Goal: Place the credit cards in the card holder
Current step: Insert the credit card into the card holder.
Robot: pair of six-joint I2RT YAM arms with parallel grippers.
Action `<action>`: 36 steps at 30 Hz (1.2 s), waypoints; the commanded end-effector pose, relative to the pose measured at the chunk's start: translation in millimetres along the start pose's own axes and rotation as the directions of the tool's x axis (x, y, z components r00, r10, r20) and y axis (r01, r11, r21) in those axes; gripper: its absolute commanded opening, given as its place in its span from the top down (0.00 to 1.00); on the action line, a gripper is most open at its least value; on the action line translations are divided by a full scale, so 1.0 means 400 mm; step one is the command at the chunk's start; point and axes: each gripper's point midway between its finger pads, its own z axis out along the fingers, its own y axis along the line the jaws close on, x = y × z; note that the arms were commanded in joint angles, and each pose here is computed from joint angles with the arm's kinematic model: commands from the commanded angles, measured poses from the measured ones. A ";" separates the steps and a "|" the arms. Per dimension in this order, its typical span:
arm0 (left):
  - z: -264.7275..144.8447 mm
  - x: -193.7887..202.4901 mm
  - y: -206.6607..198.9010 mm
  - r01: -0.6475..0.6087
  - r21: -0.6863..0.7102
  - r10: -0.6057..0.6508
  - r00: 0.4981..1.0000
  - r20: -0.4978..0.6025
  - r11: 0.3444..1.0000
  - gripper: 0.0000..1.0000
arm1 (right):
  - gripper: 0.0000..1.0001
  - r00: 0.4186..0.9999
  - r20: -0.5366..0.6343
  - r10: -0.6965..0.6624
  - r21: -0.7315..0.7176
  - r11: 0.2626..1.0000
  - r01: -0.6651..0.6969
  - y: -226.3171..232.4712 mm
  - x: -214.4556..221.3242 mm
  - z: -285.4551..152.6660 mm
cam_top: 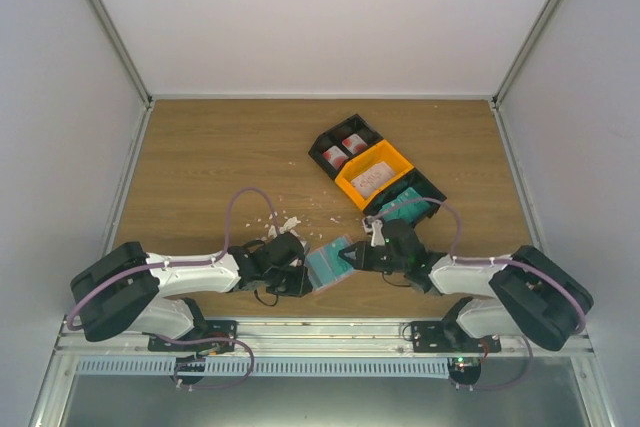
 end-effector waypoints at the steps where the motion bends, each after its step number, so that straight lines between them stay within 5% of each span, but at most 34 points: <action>1: 0.016 0.038 0.111 0.014 -0.167 -0.018 1.000 -0.022 0.986 0.85 | 0.99 0.997 -0.047 -0.067 -0.005 0.998 0.067 -0.005 0.006 0.002; 20: 0.017 0.045 0.122 0.019 -0.175 -0.024 0.999 -0.024 0.984 0.85 | 0.99 0.981 -0.193 -0.036 -0.073 0.997 0.022 -0.001 0.058 0.051; 36: 0.020 0.047 0.123 0.016 -0.169 -0.020 0.999 -0.026 0.985 0.85 | 0.99 0.983 -0.154 -0.096 -0.017 0.995 0.094 -0.035 0.029 0.081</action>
